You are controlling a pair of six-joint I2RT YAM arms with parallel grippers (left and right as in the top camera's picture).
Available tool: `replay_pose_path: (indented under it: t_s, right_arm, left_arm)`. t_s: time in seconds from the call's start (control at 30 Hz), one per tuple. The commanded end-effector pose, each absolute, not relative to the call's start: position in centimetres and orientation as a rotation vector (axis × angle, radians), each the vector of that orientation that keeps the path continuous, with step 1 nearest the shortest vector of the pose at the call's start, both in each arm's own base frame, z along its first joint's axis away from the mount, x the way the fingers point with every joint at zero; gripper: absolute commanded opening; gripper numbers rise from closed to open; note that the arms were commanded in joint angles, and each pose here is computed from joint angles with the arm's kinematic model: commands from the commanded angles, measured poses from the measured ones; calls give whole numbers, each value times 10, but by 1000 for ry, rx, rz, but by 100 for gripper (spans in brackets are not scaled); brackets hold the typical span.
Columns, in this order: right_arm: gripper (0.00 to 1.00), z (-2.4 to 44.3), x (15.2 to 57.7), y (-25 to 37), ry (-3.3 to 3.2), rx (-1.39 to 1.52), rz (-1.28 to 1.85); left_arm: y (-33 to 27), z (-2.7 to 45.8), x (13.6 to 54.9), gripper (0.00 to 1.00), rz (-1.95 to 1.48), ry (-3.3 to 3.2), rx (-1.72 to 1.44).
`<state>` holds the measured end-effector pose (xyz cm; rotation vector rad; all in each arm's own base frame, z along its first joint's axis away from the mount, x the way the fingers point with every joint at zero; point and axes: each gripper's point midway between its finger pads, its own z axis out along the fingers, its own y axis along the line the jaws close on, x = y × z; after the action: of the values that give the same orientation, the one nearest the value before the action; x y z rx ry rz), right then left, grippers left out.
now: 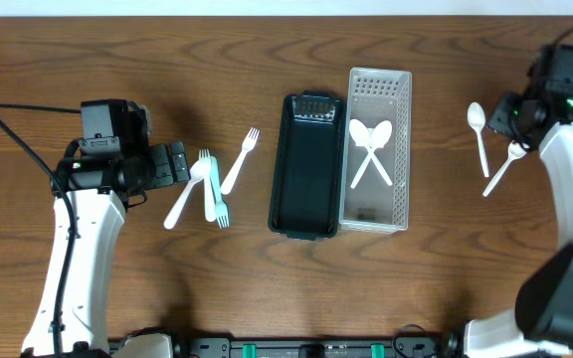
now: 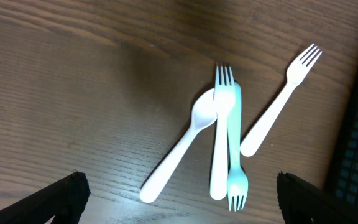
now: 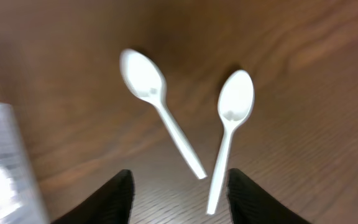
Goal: Pack container
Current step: 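Lower the second spoon into the white basket and open, then grasp a third white spoon with the right gripper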
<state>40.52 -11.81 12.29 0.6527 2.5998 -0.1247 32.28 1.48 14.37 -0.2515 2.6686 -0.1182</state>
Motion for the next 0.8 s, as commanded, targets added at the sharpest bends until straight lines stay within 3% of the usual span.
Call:
replay_pose_path:
  t_s: [0.0, 0.1, 0.23, 0.37, 0.6, 0.77]
  right_arm:
    - [59, 78, 408, -108, 2725, 498, 6]
    - [59, 56, 421, -111, 2735, 404, 3]
    - [52, 34, 433, -116, 2735, 359, -9]
    - [51, 20, 436, -117, 2746, 363, -6]
    - [50, 1, 438, -116, 2764, 365, 10]
    - [44, 0, 439, -116, 2762, 364, 12]
  left_arm:
    - [15, 151, 327, 98, -125, 2652, -235]
    - [15, 151, 327, 98, -125, 2652, -235]
    - [15, 151, 327, 98, -125, 2652, -235]
    - [15, 151, 327, 98, -125, 2652, -235]
    - [15, 151, 327, 98, -125, 2652, -235]
    - [15, 151, 327, 98, -125, 2652, -235]
